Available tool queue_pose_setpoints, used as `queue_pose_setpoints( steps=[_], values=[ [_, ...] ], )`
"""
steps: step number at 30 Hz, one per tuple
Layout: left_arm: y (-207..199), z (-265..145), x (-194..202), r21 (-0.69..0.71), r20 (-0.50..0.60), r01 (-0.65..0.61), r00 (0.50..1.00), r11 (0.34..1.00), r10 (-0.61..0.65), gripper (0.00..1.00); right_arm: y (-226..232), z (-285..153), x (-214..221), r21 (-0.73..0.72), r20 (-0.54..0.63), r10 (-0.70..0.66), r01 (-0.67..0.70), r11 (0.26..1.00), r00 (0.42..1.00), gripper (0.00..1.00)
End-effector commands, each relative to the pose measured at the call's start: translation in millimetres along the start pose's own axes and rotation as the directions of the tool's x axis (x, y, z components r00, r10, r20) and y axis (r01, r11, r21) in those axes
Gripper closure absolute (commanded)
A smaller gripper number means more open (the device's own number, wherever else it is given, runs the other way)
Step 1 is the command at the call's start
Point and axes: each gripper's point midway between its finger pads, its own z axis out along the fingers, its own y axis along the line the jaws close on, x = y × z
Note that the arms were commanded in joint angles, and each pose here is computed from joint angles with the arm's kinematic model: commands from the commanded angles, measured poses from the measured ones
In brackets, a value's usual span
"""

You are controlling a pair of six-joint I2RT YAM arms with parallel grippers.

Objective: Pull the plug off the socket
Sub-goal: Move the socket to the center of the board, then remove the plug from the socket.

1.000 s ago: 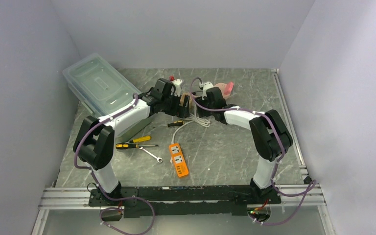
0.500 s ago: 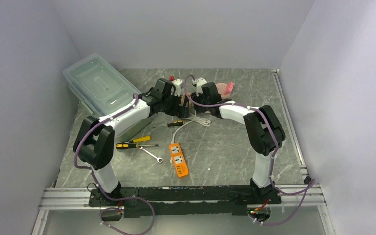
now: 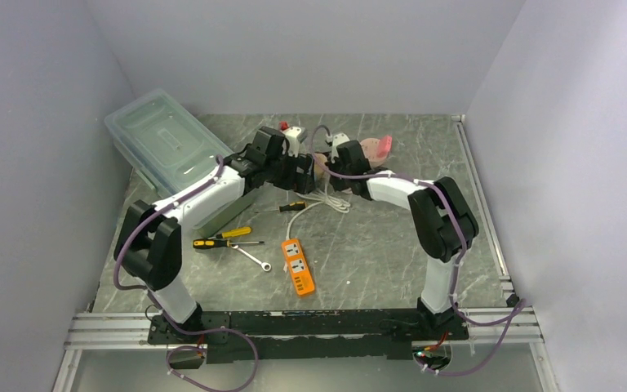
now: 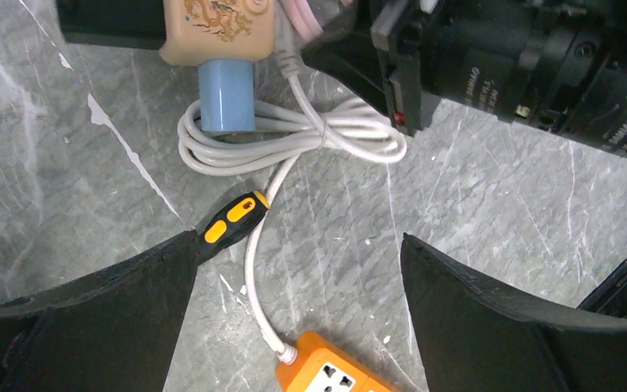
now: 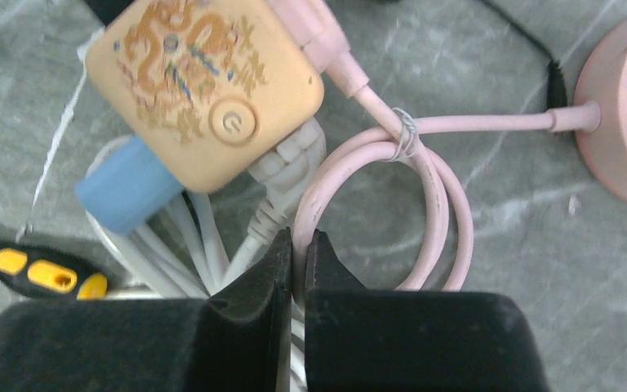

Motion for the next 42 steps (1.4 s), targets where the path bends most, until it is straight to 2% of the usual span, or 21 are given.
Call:
queue_pose_setpoints(
  steps=[1,9,15,16,20,24,28,32,35,42],
  values=[
    [-10,-17,-26,0.019,0.086,-0.027,0.996,0.999,0.026,0.02,-4,-33,48,0.056,-0.145,0.12,-0.113,0.992,0.982,1.0],
    [-14,-7,-17,0.056,0.041,0.0,0.999,0.998,-0.002,0.02,34,-103,89,0.046,-0.208,0.24,-0.236,0.971,0.948,1.0],
    [-25,-17,-17,0.096,0.034,0.011,0.999,0.995,-0.014,0.02,62,-142,125,0.007,-0.22,0.351,-0.358,0.934,0.91,0.99],
    [-25,-20,-17,0.093,0.035,0.006,0.999,0.996,-0.009,0.02,62,-147,127,0.007,-0.219,0.357,-0.364,0.931,0.908,0.92],
    [-20,-34,-12,0.061,0.045,-0.017,0.999,0.998,0.014,0.02,51,-161,112,0.03,-0.16,0.327,-0.327,0.945,0.931,0.48],
    [-14,-38,3,0.043,0.033,-0.015,0.999,0.999,0.014,0.02,48,-168,75,-0.016,-0.063,0.211,-0.213,0.977,0.975,0.25],
    [-14,-38,6,0.046,0.021,-0.014,1.0,0.999,0.013,0.02,56,-167,38,-0.097,0.068,0.075,-0.068,0.993,0.995,0.16],
    [-14,-36,6,0.05,0.011,-0.008,1.0,0.999,0.008,0.02,61,-153,12,-0.117,0.17,-0.019,0.039,0.992,0.985,0.06],
    [-16,-34,7,0.07,0.0,0.008,1.0,0.997,-0.008,0.02,68,-139,1,-0.128,0.178,-0.027,0.051,0.99,0.984,0.05],
    [-21,-33,8,0.099,-0.014,0.037,0.999,0.994,-0.036,0.02,83,-109,5,-0.15,0.179,-0.079,0.107,0.983,0.981,0.05]
  ],
)
